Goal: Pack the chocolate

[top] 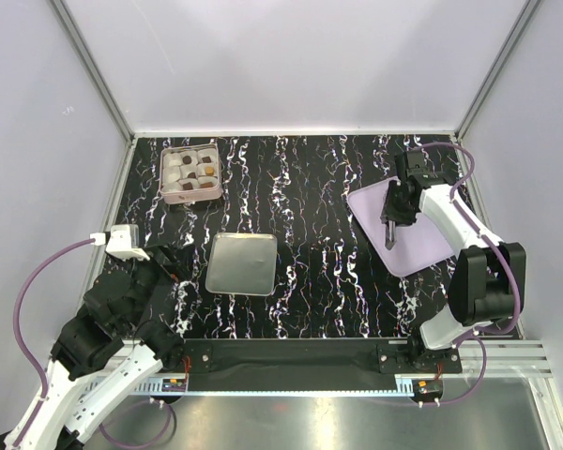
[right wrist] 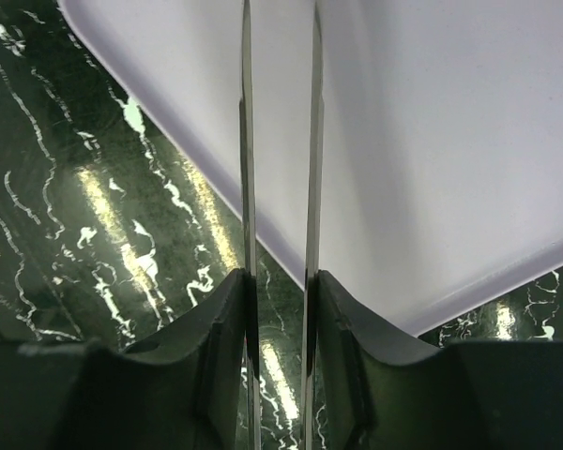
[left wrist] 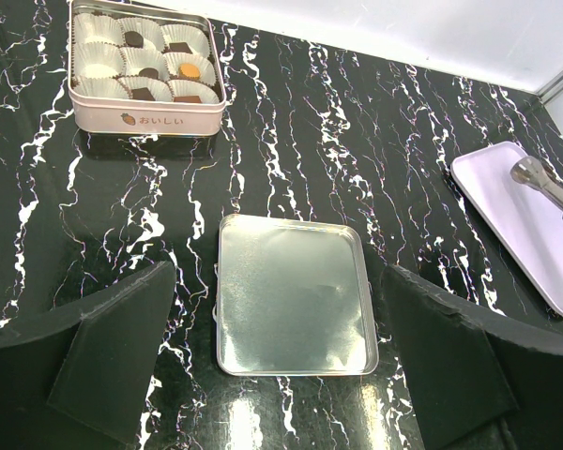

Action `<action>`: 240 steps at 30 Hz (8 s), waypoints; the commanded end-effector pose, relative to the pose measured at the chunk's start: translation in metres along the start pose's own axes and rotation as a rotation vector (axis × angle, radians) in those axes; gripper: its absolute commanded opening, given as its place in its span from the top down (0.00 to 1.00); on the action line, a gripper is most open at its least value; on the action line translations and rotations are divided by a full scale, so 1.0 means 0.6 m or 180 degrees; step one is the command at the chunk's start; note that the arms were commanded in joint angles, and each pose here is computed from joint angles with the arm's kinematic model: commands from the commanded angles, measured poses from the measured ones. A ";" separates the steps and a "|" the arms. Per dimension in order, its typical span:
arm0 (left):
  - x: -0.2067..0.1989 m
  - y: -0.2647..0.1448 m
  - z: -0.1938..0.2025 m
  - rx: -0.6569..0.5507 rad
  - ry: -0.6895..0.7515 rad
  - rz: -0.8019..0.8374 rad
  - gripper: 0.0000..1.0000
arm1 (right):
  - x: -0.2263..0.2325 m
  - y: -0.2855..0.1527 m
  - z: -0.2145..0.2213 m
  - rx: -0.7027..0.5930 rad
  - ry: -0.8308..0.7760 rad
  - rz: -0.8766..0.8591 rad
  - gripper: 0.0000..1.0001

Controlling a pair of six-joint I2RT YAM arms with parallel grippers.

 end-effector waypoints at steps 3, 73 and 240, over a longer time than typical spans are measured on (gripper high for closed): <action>-0.019 0.002 -0.028 -0.0153 -0.0084 0.0071 0.01 | 0.028 -0.057 -0.061 -0.0380 0.0062 -0.0327 0.61; -0.031 -0.114 -0.154 -0.0503 -0.0322 0.0184 0.01 | 0.907 0.022 -0.080 -0.1707 -0.1700 -0.2971 0.60; -0.150 0.284 0.403 0.2487 0.1063 -0.0851 0.48 | 0.191 -0.319 -0.026 -0.2251 -0.0143 -0.1440 0.00</action>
Point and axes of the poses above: each gripper's point midway between its finger pads, its own y axis out along the fingers, its own x axis along the line the jaws close on, z = x × y, the point moved 1 cm from there along -y, back along the fingers, and after that the axes turned 15 degrees about -y, right-handed, at the moved point
